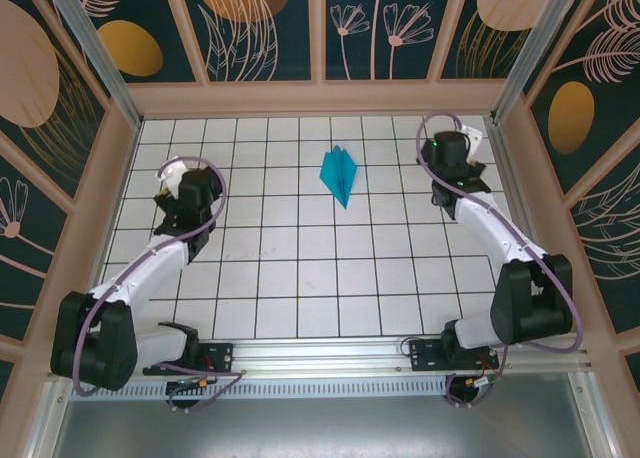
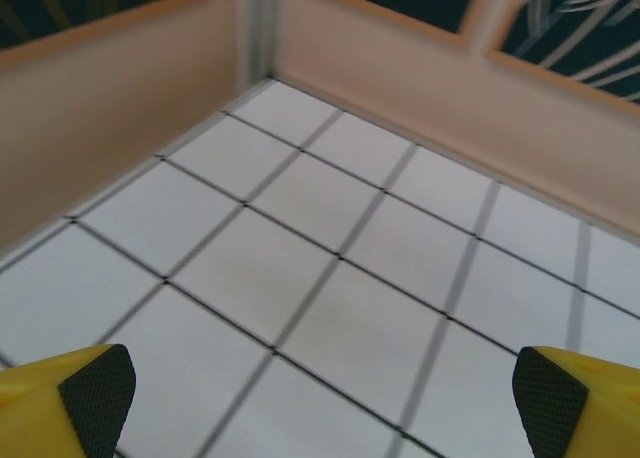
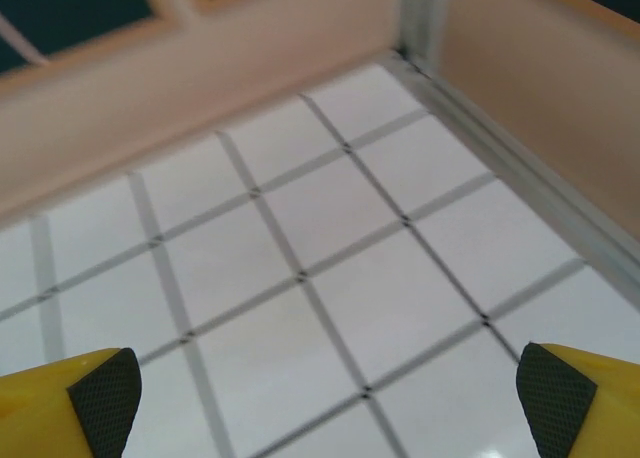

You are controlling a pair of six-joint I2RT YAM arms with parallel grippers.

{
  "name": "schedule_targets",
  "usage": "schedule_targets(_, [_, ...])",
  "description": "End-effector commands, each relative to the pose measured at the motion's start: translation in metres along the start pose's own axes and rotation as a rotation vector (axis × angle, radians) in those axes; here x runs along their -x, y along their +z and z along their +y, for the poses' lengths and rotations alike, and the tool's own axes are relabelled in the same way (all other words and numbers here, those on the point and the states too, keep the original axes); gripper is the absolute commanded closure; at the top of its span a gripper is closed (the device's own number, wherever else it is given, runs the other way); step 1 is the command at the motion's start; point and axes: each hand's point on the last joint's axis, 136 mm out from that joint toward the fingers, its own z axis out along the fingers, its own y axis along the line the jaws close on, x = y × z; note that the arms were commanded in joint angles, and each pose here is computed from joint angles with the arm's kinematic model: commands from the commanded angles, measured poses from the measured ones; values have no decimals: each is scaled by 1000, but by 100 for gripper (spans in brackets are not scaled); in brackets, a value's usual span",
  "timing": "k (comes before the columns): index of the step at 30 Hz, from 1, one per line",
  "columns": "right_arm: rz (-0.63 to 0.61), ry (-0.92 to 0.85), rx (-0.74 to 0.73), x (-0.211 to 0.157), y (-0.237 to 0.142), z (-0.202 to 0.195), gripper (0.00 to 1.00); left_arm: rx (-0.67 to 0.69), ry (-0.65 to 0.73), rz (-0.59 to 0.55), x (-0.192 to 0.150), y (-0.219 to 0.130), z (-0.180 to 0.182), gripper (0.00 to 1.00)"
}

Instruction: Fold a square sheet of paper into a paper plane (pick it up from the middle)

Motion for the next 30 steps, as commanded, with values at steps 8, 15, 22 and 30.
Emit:
schedule_targets(8, [-125, 37, -99, -53, 26, -86, 1, 38, 126, -183, -8, 9, 46, 2])
schedule_targets(15, [-245, -16, 39, -57, 22, -73, 1, -166, 169, -245, -17, 15, 20, 1])
schedule_targets(22, [-288, -36, 227, -67, 17, -49, 1, -247, 181, -245, -24, 23, 14, 1])
schedule_targets(30, [-310, -86, 333, -74, 8, -34, 1, -289, 164, -247, -31, 23, 17, 2])
